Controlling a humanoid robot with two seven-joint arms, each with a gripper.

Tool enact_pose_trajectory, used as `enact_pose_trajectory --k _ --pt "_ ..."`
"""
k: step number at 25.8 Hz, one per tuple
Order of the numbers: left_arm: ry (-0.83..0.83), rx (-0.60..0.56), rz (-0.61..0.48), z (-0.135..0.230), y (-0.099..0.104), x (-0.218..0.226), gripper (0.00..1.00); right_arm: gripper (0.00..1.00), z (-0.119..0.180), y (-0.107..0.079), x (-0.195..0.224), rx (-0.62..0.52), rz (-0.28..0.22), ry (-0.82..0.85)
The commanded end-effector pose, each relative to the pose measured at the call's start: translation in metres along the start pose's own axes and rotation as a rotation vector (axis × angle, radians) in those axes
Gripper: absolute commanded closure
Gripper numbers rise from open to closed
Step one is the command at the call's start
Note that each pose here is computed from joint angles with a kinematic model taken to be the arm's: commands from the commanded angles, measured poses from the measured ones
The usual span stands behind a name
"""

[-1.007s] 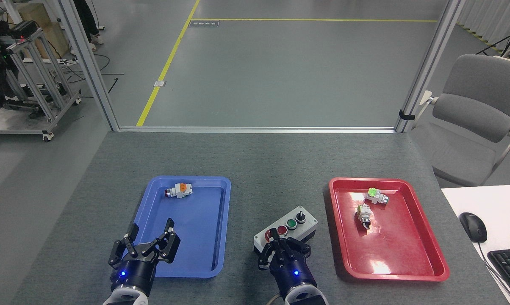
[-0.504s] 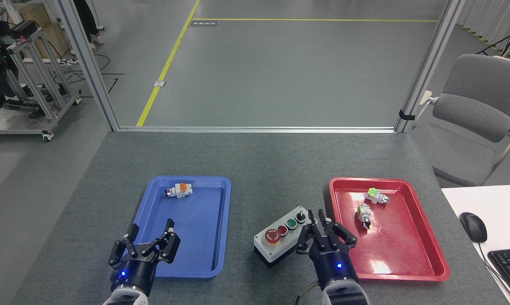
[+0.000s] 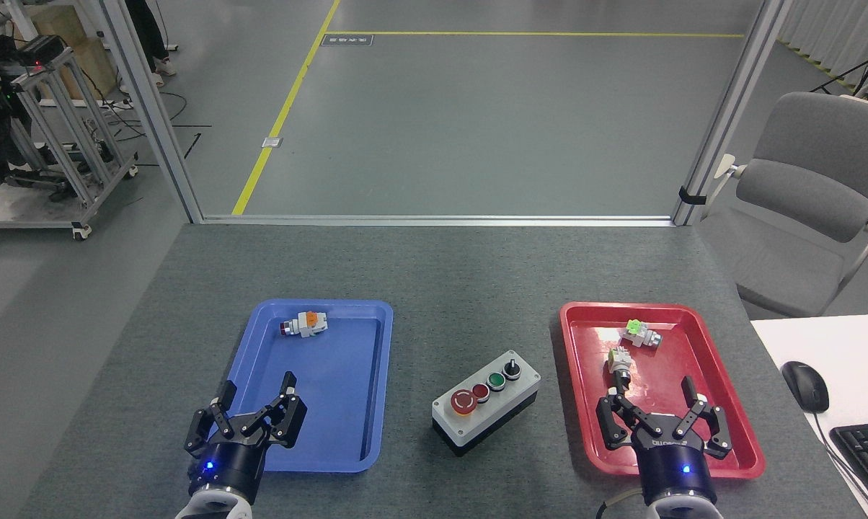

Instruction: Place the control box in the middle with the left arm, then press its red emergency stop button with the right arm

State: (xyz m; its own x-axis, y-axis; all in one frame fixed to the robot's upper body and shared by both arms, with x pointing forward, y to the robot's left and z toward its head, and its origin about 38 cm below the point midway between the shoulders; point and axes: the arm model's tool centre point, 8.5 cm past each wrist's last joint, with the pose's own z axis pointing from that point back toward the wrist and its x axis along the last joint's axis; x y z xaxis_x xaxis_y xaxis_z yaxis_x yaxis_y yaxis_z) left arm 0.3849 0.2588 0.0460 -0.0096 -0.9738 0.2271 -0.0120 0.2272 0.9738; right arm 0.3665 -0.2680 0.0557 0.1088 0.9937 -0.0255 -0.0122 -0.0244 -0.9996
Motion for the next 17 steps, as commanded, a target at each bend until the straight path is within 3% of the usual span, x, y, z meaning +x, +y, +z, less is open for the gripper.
enact_pose_trajectory --k 1,17 --pt "0.000 -0.001 -0.001 0.000 0.000 0.000 0.01 0.02 -0.001 -0.005 -0.010 -0.030 0.016 0.013" --pt "0.000 0.001 -0.001 0.000 0.000 0.000 0.01 0.02 0.002 0.000 0.003 -0.022 -0.003 -0.018"
